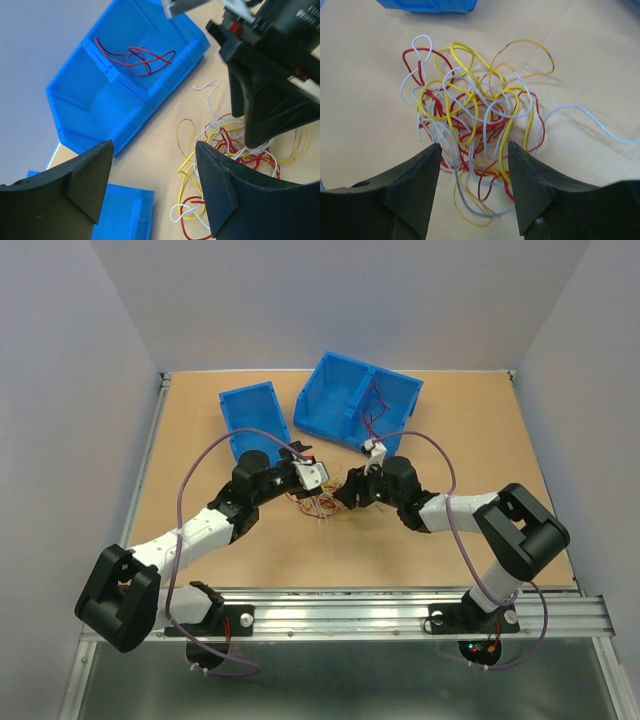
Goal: Untangle the cables
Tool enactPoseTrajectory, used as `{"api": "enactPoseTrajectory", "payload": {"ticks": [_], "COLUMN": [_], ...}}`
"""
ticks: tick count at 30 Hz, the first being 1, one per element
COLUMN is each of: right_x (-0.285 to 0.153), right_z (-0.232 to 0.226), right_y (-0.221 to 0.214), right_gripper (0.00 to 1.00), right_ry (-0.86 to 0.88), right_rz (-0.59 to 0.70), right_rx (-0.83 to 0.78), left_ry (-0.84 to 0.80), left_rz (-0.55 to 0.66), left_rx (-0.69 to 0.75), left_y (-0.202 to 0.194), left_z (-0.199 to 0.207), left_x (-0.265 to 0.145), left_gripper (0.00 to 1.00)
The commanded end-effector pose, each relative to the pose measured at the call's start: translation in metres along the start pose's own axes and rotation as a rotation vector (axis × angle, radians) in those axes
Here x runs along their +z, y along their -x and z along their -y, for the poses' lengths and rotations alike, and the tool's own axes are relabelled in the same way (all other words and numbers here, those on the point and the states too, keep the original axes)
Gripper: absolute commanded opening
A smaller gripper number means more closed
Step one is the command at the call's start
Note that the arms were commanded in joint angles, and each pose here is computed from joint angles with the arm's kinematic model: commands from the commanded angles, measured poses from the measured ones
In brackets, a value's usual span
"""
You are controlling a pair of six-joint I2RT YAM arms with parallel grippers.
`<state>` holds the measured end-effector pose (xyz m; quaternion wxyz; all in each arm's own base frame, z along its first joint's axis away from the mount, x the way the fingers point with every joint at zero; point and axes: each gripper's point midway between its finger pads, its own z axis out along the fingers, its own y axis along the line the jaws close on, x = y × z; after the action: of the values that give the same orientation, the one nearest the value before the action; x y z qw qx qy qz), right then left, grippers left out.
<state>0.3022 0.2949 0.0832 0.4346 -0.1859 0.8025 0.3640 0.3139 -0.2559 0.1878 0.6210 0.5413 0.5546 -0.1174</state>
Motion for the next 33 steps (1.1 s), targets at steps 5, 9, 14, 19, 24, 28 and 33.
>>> {"api": "enactPoseTrajectory", "payload": {"ticks": [5,9,14,19,24,28,33], "right_x": [0.039,0.023,-0.007,-0.042,-0.066,-0.077,-0.084], "right_z": [-0.003,-0.010,-0.028,-0.057,-0.079,-0.091,-0.094], "right_y": [0.051,0.072,0.094,0.124,0.139,0.141,0.140], "right_gripper": [0.27,0.05,0.02,0.04,0.03,0.03,0.03], "right_ry": [-0.023,-0.038,-0.015,0.051,0.117,0.166,0.174], "right_rz": [0.092,0.145,0.193,0.264,0.307,0.319,0.327], "right_rx": [-0.068,-0.086,-0.108,-0.136,-0.151,-0.152,-0.146], "left_ry": [0.162,0.146,0.140,0.143,0.169,0.180,0.125], "left_rz": [0.100,0.102,0.090,0.103,0.132,0.196,0.296], "left_rx": [0.002,0.009,-0.002,-0.016,-0.033,-0.049,-0.033], "left_y": [0.027,0.024,0.020,0.024,0.034,0.050,0.071], "left_z": [-0.026,-0.021,-0.022,-0.022,-0.027,-0.031,-0.024], "left_x": [-0.019,-0.018,-0.013,-0.013,-0.020,-0.036,-0.057], "left_gripper": [0.78,0.78,0.77,0.77,0.77,0.78,0.93]}}
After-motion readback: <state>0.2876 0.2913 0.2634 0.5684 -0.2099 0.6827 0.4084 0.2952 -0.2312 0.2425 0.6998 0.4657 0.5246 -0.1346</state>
